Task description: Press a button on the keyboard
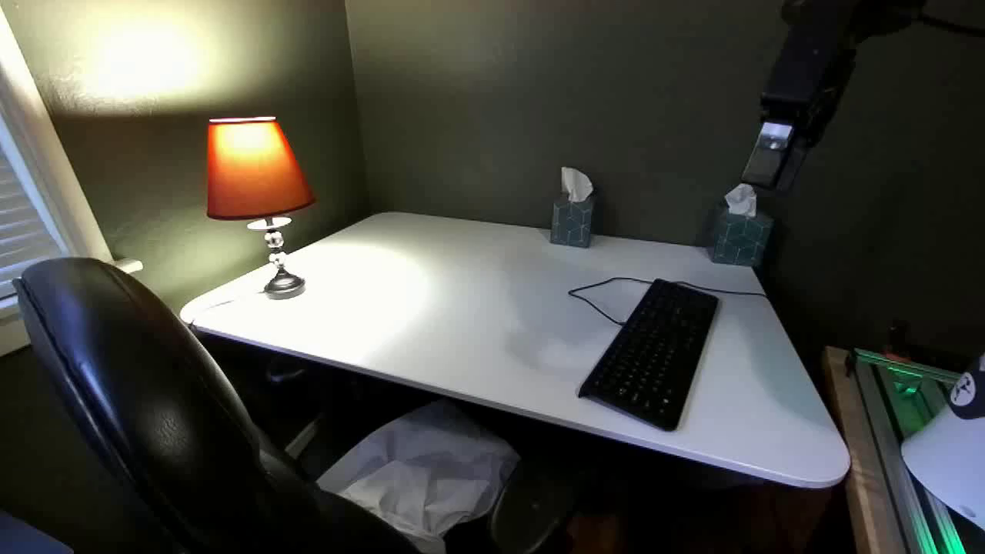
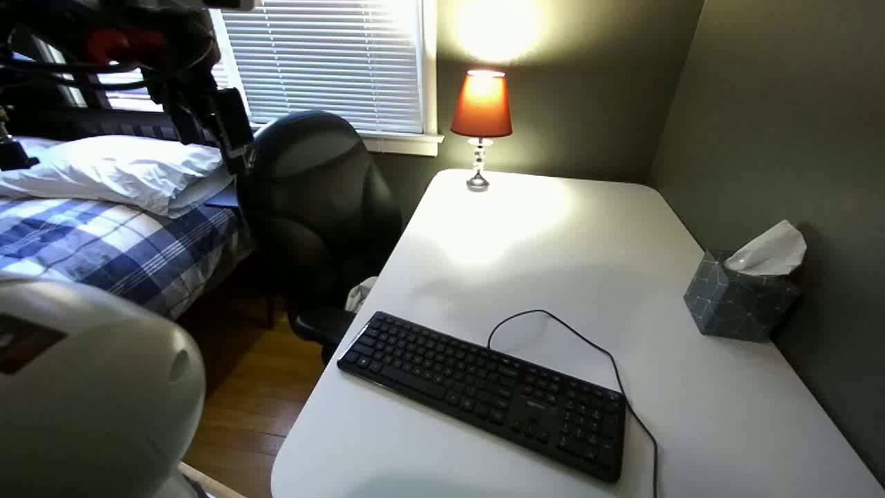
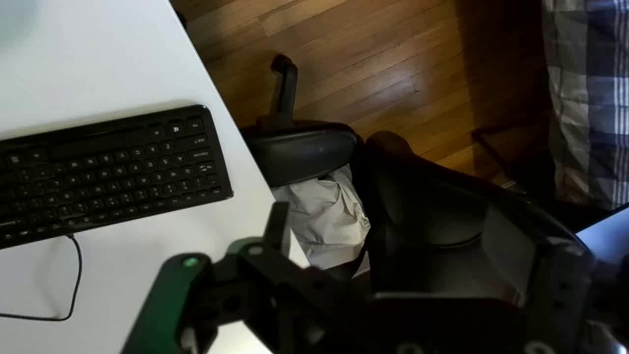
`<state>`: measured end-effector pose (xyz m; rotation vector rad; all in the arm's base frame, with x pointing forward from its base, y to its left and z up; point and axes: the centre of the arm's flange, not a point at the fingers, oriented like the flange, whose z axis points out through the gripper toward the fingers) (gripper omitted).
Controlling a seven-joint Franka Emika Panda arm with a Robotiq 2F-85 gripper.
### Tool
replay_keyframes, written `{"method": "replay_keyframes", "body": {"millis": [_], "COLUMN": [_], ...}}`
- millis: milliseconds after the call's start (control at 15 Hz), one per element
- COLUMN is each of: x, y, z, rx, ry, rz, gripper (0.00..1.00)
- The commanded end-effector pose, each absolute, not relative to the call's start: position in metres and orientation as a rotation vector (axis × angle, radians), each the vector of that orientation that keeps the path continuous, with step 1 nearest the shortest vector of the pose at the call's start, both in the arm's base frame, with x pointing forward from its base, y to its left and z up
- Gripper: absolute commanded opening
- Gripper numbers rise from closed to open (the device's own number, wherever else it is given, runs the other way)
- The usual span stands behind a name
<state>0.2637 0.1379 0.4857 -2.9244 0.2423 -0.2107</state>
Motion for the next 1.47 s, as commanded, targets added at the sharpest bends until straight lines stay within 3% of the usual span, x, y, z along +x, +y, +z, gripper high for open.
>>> {"method": "replay_keyframes", "body": {"millis": [0,933,1400], "x": [0.264,0.306,0.328], "y": [0.138,0.092,0.072], "z": [0.486,0.467,0.419], "rx": [-2.924,-2.890,-3.105], "ry": [0.242,0.458,0.292], "rz": [-0.211,-0.187,-0.166], "gripper": [1.00,1.00,1.00]}}
